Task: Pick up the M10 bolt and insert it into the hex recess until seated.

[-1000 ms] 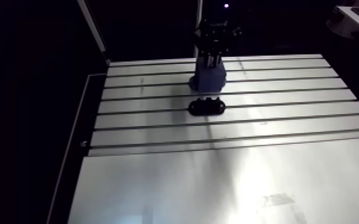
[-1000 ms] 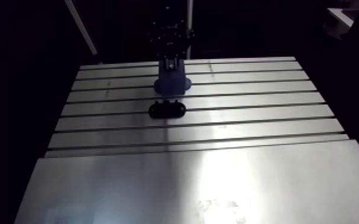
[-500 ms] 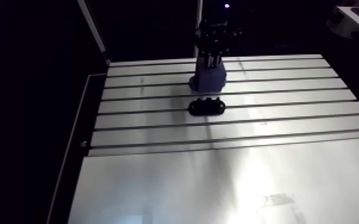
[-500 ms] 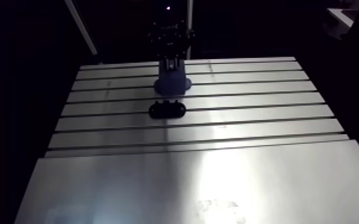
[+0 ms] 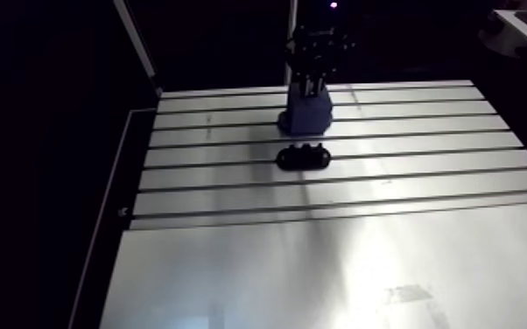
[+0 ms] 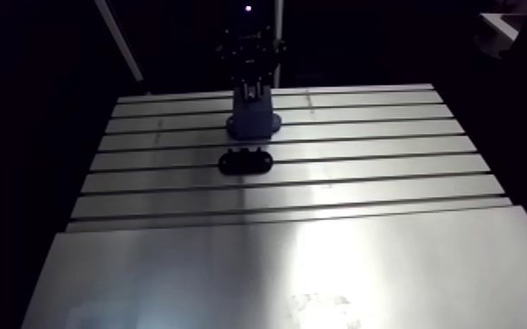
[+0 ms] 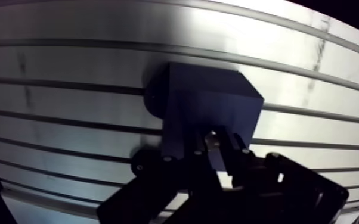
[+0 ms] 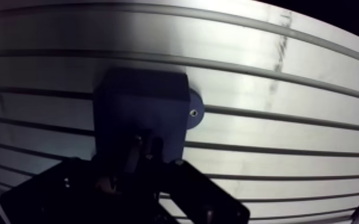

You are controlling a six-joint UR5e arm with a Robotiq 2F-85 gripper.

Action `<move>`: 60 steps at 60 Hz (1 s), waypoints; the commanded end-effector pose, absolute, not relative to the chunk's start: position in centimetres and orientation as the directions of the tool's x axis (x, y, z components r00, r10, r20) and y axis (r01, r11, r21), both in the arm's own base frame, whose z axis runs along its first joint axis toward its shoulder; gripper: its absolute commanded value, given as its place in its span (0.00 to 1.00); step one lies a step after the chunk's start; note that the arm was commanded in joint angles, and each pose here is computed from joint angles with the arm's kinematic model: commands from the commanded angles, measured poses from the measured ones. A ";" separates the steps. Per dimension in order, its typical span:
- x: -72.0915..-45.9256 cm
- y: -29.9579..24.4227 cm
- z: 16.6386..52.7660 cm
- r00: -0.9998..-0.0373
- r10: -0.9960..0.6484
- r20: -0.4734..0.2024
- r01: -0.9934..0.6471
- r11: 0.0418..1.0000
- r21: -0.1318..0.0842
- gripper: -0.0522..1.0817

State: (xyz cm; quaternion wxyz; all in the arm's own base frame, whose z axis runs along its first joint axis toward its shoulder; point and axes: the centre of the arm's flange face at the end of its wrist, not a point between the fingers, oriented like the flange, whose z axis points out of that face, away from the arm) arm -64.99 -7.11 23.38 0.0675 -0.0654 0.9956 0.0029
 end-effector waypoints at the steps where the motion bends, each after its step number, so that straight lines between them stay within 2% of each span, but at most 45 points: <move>1: -65.0 -7.1 23.3 -0.980 -0.148 -0.136 -0.149 0.989 -0.006 0.72; 60: -65.1 -7.4 23.7 -0.941 -0.311 -0.134 -0.310 0.950 -0.030 0.72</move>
